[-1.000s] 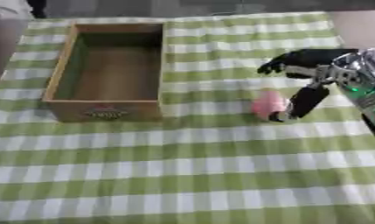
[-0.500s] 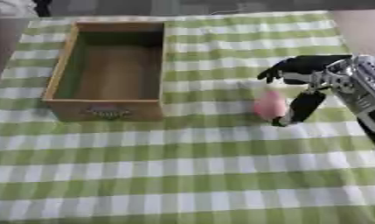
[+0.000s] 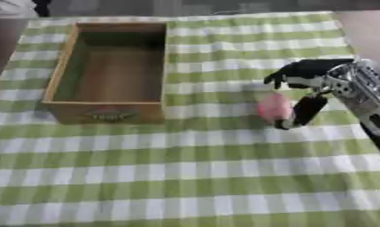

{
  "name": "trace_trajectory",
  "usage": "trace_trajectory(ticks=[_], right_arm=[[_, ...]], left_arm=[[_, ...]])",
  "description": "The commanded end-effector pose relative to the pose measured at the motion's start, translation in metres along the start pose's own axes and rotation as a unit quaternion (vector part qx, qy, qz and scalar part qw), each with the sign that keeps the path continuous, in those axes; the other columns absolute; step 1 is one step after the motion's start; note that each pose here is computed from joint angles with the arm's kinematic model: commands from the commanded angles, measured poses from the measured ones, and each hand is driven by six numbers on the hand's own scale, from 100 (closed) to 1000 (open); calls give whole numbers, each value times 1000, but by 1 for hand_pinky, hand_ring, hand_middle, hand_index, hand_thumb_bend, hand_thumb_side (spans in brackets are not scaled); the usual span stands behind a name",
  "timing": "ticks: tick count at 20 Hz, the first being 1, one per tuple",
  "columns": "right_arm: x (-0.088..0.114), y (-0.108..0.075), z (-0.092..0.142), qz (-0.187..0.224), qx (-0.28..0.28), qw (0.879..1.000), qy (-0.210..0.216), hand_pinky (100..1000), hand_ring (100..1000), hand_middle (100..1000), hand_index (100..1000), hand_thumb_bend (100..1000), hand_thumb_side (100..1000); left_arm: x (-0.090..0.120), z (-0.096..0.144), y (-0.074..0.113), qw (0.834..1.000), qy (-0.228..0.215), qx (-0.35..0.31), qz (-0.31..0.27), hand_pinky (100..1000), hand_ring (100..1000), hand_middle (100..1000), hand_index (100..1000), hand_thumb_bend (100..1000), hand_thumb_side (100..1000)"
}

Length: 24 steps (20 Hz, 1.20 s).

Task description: Pick up objects on the table and place them in the box.

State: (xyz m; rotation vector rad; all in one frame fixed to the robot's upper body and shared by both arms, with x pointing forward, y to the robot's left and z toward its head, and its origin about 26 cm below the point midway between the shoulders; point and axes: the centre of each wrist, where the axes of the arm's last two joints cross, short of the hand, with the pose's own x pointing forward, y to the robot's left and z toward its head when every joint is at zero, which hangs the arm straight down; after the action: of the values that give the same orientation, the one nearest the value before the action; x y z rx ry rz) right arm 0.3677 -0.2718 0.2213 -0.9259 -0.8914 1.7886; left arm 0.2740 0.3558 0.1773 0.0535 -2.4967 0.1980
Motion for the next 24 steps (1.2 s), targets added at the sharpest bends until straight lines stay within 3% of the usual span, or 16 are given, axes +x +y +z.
trace_trajectory(ticks=[1,10,18,22,24], right_arm=[[-6,-9,6,10,-11,1000,13,820,894,766,929,462,383],[-5,-11,7,5,-12,1000,6,808,864,699,816,424,404],[-4,-17,13,4,-26,1000,5,778,818,614,709,339,439],[-3,-19,14,4,-29,1000,3,769,801,586,690,264,446],[-2,-20,15,3,-32,999,0,760,788,574,685,167,444]], left_arm=[[7,-6,0,1000,-17,-6,-4,585,492,548,829,100,956],[7,-6,0,1000,-17,-6,-4,585,491,547,827,100,958],[7,-6,0,1000,-17,-7,-4,585,490,546,824,100,958],[7,-6,0,1000,-18,-6,-4,585,491,546,823,100,958],[7,-6,1,1000,-17,-6,-4,585,491,546,823,100,958]])
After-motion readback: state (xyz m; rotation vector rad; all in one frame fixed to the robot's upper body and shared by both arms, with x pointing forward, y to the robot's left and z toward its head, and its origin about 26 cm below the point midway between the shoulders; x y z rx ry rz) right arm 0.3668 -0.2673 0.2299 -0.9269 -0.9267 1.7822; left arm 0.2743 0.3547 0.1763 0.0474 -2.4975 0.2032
